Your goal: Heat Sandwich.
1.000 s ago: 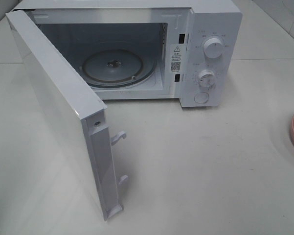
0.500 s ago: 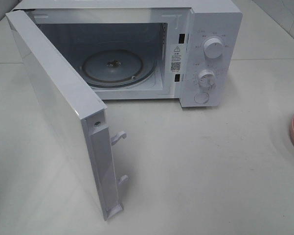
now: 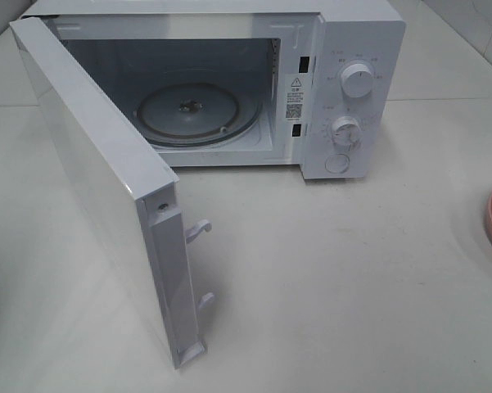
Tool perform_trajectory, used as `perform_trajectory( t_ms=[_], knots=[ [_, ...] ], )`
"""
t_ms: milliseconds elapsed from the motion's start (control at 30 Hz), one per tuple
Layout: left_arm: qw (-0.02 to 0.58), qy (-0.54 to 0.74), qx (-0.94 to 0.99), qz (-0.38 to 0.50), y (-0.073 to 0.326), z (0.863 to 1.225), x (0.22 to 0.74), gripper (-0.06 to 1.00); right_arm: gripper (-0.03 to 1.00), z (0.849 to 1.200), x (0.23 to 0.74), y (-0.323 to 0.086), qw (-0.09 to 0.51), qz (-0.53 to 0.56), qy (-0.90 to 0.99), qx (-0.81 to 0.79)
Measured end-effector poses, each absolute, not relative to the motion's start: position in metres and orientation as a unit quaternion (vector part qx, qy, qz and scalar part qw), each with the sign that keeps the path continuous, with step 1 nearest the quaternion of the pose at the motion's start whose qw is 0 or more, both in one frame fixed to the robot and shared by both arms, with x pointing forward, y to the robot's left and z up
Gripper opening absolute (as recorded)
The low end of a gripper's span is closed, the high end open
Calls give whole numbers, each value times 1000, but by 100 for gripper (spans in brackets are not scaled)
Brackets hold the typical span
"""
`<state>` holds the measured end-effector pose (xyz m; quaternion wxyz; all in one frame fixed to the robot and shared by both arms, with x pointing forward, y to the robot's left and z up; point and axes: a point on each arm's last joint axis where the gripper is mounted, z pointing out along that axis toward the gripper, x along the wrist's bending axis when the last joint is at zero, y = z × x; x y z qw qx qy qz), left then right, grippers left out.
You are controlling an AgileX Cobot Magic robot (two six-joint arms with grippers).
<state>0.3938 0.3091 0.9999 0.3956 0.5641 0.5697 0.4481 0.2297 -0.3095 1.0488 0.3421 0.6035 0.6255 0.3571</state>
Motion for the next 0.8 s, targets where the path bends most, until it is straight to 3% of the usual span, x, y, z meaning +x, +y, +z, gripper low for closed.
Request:
perform_trajectory(
  t_ms=[800],
  knots=[
    [483, 431, 667, 370, 217, 966, 452, 0, 76, 1049, 230, -309, 342, 357, 626, 603]
  ],
)
